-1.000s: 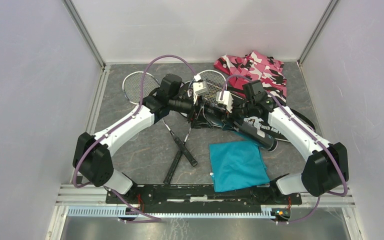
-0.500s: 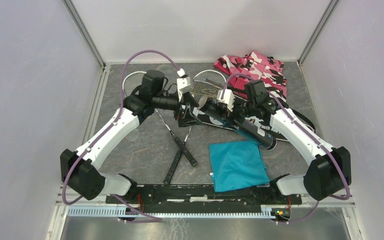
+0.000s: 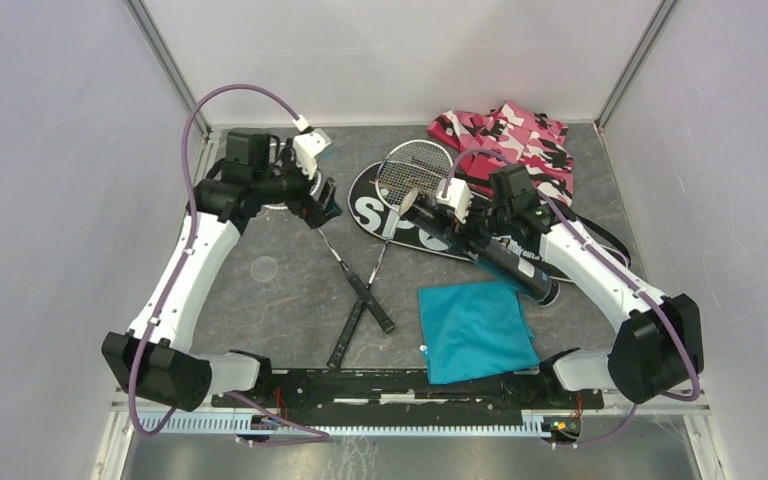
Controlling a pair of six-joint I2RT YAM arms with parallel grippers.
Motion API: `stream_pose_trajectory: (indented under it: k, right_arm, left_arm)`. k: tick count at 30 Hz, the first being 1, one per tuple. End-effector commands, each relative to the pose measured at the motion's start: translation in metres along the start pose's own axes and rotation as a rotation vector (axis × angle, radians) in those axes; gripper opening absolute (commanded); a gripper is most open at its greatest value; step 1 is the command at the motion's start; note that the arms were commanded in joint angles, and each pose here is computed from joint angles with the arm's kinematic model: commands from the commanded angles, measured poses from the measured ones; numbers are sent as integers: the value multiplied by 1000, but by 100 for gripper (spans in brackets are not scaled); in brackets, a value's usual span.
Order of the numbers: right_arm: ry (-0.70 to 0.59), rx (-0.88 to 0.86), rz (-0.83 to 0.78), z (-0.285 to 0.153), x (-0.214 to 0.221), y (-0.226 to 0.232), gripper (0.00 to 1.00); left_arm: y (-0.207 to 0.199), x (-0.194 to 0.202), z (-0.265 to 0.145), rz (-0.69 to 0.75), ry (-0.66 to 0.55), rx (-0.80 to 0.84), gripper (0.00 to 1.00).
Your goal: Pack up the badminton gear
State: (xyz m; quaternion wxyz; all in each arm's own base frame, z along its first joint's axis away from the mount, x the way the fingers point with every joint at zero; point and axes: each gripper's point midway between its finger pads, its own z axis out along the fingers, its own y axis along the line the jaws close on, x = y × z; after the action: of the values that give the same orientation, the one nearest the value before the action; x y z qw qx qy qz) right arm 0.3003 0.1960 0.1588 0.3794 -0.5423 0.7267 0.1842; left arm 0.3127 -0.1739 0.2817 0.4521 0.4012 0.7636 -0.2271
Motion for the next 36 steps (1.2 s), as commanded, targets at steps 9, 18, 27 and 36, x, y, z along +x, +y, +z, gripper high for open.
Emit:
stream_pose_trajectory:
  k: [9,18,27,36]
  right_arm:
    - [-63,42,0,-8,-7,2,29]
    - [-50,24,12,-3,1,6,29]
    - [-35,18,22,1,6,7,28]
    - [-16,18,22,4,12,6,28]
  left_arm:
    - [57,176,-40,4,537,-262,84]
    - [69,253,-21,19,718,-237,72]
    - [76,288,-18,-5,790,-210,60]
    - [82,307,-16,-53,801,-182,48]
